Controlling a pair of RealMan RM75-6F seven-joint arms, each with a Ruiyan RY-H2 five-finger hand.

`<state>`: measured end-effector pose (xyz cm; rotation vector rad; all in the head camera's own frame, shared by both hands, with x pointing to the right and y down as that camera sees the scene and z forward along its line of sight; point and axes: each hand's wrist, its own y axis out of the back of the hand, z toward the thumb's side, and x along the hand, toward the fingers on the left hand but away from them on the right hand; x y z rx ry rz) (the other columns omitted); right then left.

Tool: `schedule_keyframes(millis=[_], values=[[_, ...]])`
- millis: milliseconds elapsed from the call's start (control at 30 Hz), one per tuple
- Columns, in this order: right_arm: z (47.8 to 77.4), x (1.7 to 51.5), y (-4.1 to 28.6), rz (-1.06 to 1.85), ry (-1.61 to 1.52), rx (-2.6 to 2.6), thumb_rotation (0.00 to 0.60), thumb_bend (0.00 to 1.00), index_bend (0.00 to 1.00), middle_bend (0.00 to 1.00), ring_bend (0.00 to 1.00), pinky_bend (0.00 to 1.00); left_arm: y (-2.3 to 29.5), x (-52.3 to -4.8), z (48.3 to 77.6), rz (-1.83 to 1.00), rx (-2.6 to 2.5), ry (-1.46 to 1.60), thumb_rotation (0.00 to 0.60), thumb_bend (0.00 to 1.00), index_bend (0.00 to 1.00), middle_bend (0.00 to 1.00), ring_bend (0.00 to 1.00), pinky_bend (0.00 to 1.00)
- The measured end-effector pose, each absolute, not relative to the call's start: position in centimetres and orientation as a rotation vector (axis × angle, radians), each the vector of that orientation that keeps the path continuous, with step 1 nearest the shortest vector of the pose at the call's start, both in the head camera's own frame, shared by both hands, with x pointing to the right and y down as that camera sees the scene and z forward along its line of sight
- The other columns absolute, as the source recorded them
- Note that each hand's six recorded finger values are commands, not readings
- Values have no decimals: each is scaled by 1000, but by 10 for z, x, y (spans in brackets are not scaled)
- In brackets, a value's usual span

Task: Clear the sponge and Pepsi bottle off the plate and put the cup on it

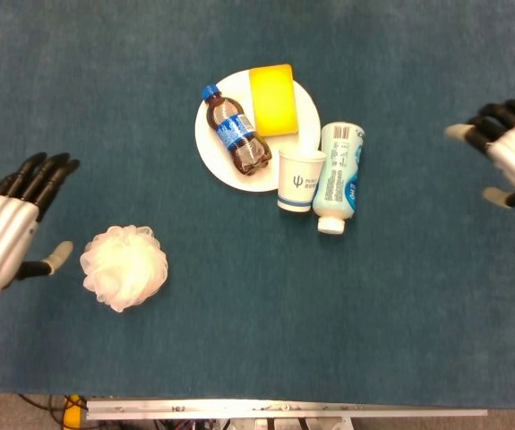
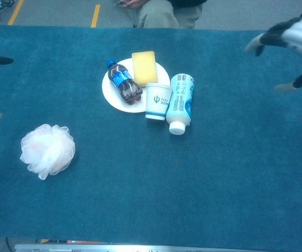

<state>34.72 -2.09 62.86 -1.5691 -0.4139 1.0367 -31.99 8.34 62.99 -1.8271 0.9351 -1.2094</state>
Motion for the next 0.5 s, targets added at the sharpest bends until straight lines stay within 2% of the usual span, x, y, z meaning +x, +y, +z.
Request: schedule_keyframes(millis=[500], values=[[675, 271, -42, 1000, -218, -1483, 600, 0, 68, 200, 90, 228, 100, -343, 621, -1264, -1809, 997, 600, 297, 0, 57, 0, 183]])
